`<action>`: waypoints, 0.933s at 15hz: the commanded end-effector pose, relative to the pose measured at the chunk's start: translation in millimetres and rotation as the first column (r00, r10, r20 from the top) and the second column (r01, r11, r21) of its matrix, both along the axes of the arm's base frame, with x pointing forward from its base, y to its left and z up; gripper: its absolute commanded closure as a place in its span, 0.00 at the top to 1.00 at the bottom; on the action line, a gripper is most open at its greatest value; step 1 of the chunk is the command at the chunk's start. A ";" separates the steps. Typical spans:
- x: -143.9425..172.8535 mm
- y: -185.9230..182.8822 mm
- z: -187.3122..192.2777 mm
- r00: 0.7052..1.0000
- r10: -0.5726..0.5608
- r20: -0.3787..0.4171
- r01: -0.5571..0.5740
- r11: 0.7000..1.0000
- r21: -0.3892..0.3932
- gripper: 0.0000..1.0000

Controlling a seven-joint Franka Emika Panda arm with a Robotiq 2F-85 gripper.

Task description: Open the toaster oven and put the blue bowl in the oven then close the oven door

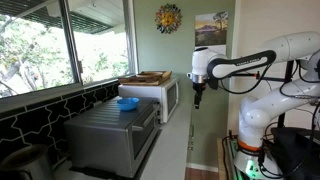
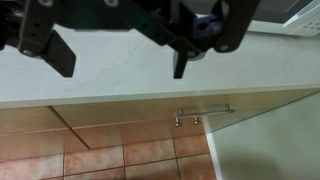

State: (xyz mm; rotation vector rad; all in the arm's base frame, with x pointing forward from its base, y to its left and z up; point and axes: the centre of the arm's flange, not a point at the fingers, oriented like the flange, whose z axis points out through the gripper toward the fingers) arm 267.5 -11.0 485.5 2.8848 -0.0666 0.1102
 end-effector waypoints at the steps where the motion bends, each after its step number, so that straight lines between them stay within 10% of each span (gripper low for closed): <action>1: -0.1 -0.1 -1.0 1.000 0.000 -0.002 0.000 1.000 0.000 1.00; 7: 48.7 61.6 11.1 0.987 0.001 0.163 -0.032 0.982 0.187 1.00; 14: 102.5 133.6 29.0 0.936 -0.184 0.299 0.004 0.858 0.514 1.00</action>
